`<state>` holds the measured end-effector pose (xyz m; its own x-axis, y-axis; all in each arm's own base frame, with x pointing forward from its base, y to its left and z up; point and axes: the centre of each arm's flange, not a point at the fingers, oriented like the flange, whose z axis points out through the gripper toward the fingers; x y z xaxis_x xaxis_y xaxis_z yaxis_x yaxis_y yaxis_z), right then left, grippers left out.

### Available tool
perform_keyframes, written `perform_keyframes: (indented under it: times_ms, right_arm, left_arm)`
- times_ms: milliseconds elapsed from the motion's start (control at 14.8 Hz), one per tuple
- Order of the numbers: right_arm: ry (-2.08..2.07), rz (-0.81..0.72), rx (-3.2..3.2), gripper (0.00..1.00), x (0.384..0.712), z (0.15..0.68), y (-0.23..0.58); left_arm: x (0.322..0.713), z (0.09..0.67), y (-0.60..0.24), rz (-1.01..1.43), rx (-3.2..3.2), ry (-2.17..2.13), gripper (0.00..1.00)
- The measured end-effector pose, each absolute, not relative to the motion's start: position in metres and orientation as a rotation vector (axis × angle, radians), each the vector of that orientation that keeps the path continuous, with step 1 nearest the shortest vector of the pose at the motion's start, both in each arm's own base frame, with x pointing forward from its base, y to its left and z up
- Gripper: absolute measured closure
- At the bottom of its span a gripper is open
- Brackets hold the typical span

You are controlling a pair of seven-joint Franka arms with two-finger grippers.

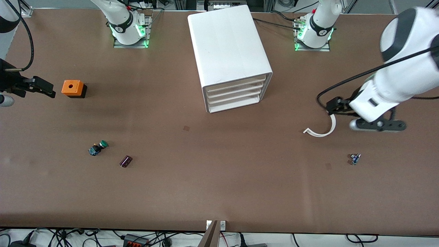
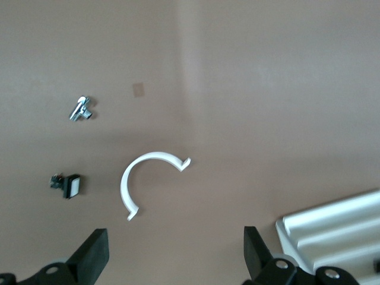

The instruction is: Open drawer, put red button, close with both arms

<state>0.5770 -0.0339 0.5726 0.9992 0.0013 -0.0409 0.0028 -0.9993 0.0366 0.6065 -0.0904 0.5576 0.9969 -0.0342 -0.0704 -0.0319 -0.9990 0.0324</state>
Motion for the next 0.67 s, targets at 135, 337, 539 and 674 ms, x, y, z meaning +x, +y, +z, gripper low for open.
perform_keyframes:
  times_ms: [135,337,539,674]
  right_arm:
    - [0.004,-0.076,3.104,0.0,0.576,0.572,-0.033]
    - [-0.026,-0.078,3.104,0.0,0.576,0.572,-0.033]
    - [-0.029,-0.085,3.104,0.0,0.575,0.571,-0.033]
    - [-0.029,-0.092,3.104,0.0,0.573,0.568,-0.033]
  left_arm:
    - [0.584,0.568,-0.052,-0.114,3.064,-0.009,0.0]
    - [0.565,0.573,-0.018,-0.056,3.072,-0.034,0.0]
    - [0.557,0.57,-0.021,-0.034,3.114,-0.069,0.0]
    - [0.553,0.567,-0.025,-0.043,3.119,-0.082,0.0]
